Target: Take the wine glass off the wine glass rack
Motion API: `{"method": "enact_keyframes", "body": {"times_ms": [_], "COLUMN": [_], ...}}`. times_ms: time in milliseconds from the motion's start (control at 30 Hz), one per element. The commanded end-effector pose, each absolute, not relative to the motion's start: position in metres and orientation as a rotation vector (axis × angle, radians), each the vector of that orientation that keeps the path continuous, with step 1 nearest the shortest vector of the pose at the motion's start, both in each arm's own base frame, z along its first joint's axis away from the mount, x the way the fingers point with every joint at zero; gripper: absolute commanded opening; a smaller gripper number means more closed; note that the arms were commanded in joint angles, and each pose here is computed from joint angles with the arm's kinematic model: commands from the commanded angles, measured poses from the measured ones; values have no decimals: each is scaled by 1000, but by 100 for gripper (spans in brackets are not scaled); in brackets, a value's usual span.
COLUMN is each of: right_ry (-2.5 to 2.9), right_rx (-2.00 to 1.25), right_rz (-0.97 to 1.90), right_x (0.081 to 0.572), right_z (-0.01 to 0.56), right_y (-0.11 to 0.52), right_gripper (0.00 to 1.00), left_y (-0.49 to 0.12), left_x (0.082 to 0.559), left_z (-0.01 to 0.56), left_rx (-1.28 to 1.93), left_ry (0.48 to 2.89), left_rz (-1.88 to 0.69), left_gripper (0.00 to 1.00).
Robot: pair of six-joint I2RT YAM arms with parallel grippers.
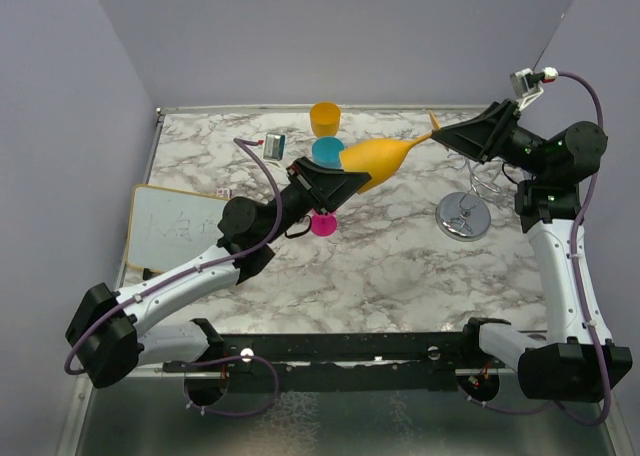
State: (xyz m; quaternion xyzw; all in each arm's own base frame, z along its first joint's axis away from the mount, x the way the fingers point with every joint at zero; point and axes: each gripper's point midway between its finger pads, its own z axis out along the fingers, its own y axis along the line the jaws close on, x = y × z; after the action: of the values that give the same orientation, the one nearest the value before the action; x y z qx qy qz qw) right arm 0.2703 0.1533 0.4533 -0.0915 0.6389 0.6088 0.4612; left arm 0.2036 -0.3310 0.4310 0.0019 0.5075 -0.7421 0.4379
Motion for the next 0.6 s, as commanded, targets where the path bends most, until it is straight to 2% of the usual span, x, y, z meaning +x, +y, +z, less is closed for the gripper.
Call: {"method": "enact_keyframes", "body": {"times_ms": [0,367,567], "right_ry": [1544,1521,1517], "right_rx": [-267,-309,-335], "right_rz": [1499,1473,1456], "right_x": [259,249,248], "right_z": [460,468,468], "right_y": [155,156,156], "right_gripper": [70,80,88], "left_y": [-321,-324,-319], "left_x": [184,181,176], "left_z": [459,458,464], "left_rx": [45,84,115], "left_ry": [1070,1030,1002], "left_rz": [-2004,-2033,-2015], "left_gripper": [35,1,0]}}
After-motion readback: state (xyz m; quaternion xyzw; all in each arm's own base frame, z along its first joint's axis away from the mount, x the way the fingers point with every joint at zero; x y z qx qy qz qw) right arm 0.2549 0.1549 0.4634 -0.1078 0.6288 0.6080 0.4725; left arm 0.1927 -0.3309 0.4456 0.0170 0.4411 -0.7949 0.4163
